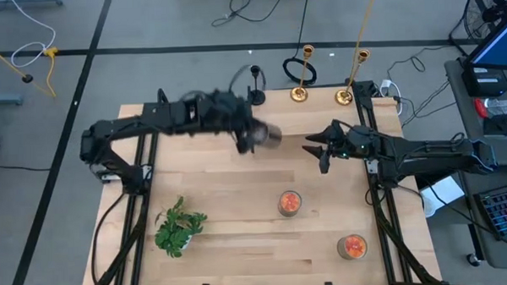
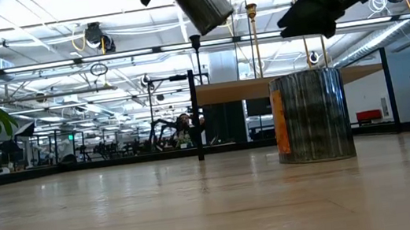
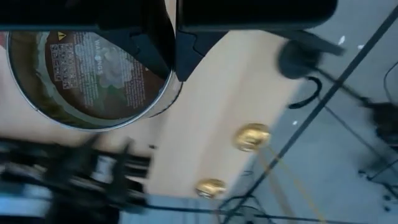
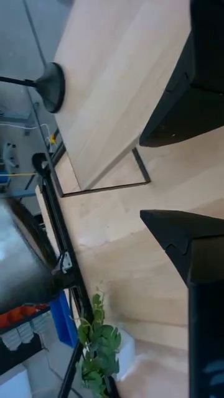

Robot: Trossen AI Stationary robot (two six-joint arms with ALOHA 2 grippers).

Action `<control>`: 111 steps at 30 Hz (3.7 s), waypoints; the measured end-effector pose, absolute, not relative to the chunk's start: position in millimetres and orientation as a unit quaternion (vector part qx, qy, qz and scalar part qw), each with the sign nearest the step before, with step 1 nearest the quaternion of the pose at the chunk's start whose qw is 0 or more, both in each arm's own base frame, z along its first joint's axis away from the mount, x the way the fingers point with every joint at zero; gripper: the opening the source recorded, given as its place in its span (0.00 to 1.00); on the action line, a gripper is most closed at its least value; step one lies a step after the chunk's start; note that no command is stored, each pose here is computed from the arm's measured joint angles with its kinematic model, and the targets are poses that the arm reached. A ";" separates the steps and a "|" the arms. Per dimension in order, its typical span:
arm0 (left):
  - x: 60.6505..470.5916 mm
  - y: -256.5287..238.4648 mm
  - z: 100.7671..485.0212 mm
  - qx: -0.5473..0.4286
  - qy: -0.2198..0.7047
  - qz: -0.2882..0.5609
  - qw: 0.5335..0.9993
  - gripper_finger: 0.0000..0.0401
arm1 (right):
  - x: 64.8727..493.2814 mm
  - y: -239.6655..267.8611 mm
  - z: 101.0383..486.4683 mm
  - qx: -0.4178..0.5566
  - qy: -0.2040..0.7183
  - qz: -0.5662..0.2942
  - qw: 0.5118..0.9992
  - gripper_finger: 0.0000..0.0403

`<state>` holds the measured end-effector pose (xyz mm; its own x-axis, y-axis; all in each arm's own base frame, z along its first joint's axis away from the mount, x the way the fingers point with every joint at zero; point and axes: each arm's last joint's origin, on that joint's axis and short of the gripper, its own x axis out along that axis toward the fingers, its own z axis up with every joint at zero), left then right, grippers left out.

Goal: Pick & Place candle stick holders
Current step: Put the brown scented candle on the shelf, then put the top orange scented candle on the shelf

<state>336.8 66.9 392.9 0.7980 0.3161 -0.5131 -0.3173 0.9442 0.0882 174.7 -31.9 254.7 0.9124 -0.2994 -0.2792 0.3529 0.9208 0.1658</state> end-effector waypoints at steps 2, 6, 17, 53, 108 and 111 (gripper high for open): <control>336.4 83.7 397.5 -0.010 0.263 0.178 0.948 0.01 | 175.0 -31.9 255.9 0.097 0.120 -0.166 0.974 0.42; 344.2 113.5 392.2 -0.007 0.268 0.202 0.942 0.01 | 176.2 -32.2 258.9 0.096 0.105 -0.165 0.976 0.42; 362.9 154.4 351.2 -0.029 0.322 0.226 0.919 0.00 | 176.2 -32.1 258.6 0.095 0.106 -0.165 0.976 0.42; 371.9 168.9 329.9 -0.072 0.336 0.233 0.910 0.02 | 244.7 -63.8 226.2 -0.042 0.054 -0.251 0.965 0.42; 275.9 58.7 418.2 0.038 0.197 0.076 0.977 0.10 | 217.9 45.4 217.7 0.045 0.198 0.007 0.979 0.42; 262.3 46.6 392.3 0.036 0.167 0.064 0.983 0.10 | 221.6 56.3 206.5 0.062 0.225 0.019 0.972 0.42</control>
<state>262.3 46.6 392.3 0.9359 0.1377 -0.3243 -0.1137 0.9893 0.0918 221.6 56.3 206.5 0.8978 0.0652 -0.4355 -0.0094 0.9916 0.1292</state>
